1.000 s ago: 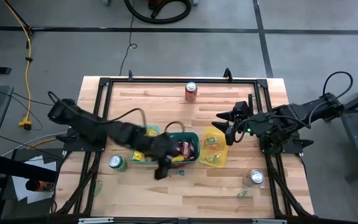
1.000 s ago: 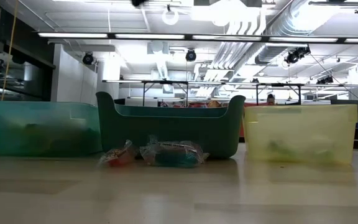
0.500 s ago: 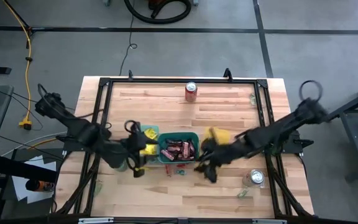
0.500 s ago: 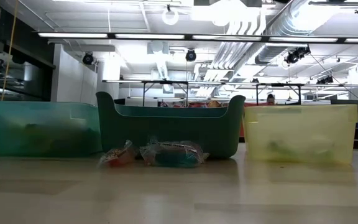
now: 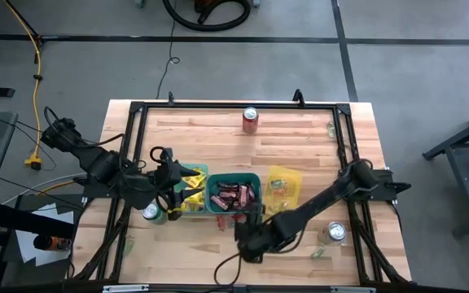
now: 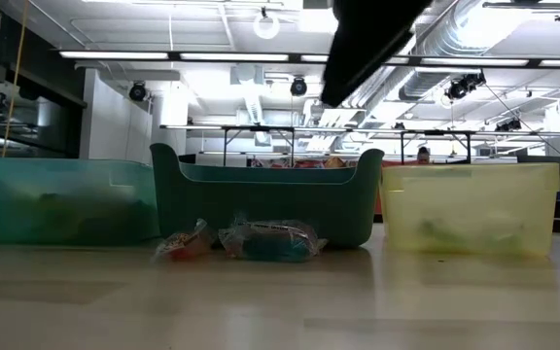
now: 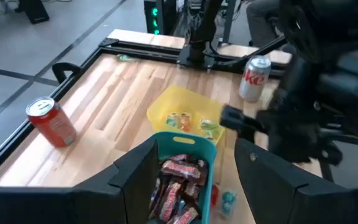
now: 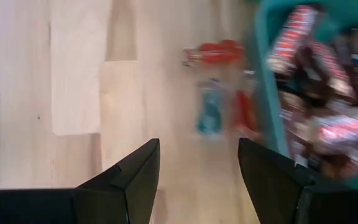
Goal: Sort candy
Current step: Put the blue gummy into the yellow bin
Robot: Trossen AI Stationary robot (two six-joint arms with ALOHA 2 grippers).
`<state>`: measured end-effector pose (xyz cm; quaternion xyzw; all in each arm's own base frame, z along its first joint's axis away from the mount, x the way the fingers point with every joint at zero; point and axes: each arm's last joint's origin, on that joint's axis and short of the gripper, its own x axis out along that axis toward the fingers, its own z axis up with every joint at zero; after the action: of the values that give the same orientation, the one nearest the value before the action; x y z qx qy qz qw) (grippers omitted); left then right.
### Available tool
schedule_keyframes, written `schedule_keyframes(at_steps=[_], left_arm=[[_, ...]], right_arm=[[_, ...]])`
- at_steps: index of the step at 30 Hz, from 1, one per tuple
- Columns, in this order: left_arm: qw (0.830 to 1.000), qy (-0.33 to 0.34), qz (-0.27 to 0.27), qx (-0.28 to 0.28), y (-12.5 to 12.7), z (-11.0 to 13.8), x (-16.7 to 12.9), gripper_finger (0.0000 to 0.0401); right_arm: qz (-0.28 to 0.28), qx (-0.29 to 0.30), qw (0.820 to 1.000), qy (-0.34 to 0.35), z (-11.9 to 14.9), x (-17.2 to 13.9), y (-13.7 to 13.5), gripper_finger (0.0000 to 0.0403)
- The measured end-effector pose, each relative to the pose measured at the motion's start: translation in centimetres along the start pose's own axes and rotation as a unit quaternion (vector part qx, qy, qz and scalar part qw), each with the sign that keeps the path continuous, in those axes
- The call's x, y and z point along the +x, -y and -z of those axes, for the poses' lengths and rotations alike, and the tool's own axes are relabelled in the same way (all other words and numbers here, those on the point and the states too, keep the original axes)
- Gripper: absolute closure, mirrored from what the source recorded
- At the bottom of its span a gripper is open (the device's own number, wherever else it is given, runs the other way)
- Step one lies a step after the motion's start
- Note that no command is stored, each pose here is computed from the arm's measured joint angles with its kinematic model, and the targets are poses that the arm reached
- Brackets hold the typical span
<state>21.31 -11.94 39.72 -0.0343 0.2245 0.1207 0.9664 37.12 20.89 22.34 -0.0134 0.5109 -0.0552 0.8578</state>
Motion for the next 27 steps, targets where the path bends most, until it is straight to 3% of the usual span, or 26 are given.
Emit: schedule_keyframes(at_steps=[6,14,18,24,27], left_arm=[[1.0,-0.014,-0.008,0.015,-0.2,0.3,0.0,0.0199],[1.0,-0.006,-0.002,0.009,-0.4,0.1,-0.3,0.0199],[1.0,-0.005,0.001,0.008,-0.4,0.1,-0.5,0.0199],[1.0,-0.005,0.003,0.007,-0.5,0.0,-0.6,0.0199],[1.0,-0.004,0.003,0.007,-0.5,0.0,-0.6,0.0199]], right_arm=[[-0.022,-0.003,1.0,0.01,-0.3,4.0,-2.1,0.019],[-0.003,0.041,0.999,-0.005,-0.4,8.3,-1.4,0.019],[0.013,0.073,0.997,-0.009,-0.6,8.6,-0.6,0.019],[0.011,0.07,0.997,-0.019,-0.5,8.4,-0.5,0.0192],[0.017,0.065,0.997,-0.032,-0.2,8.4,-0.4,0.0212]])
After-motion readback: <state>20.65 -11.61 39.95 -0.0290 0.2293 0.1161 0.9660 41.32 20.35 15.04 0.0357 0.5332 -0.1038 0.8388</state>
